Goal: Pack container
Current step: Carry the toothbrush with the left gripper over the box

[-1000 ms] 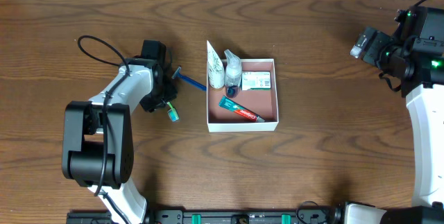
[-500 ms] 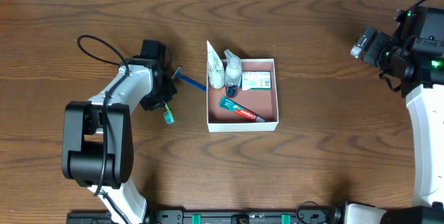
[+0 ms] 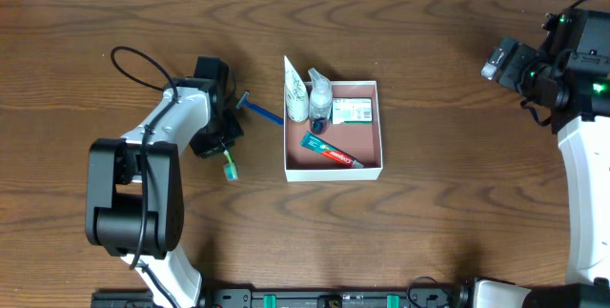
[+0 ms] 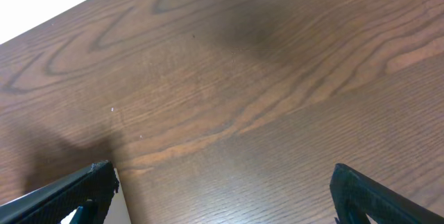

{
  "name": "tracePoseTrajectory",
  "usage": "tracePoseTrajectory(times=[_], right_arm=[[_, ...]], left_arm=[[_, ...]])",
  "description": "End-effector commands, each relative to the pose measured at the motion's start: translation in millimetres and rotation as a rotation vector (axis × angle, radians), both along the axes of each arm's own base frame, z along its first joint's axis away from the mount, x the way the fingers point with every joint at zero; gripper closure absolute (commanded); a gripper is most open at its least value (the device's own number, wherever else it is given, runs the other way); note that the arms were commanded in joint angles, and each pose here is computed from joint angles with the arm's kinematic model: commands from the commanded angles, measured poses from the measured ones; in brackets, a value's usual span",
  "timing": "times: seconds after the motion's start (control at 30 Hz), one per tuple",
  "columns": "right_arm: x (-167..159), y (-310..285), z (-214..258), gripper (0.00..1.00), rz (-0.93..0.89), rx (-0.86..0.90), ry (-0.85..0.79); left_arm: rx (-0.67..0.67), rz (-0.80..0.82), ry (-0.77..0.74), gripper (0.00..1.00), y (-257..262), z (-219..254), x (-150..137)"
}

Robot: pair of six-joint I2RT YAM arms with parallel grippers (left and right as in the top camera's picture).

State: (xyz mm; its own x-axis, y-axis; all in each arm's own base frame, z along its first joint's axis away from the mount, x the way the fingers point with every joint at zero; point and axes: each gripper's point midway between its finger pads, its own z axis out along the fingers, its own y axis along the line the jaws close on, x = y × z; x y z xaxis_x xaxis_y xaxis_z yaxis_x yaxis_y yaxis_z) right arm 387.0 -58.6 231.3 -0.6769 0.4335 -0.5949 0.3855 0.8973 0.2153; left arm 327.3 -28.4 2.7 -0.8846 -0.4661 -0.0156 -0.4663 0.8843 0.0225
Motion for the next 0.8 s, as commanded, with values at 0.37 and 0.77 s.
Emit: tracePoseTrajectory(times=[0.37, 0.77], right_arm=[[1.0, -1.8, 6.0, 0.01, 0.005, -0.007, -0.014], [1.0, -1.8, 6.0, 0.01, 0.005, -0.007, -0.014]], left_arm=[[-0.029, -0.162, -0.353, 0.89, -7.0, 148.4, 15.4], [-0.097, -0.569, -0.621, 0.89, -85.6, 234.2, -27.3]])
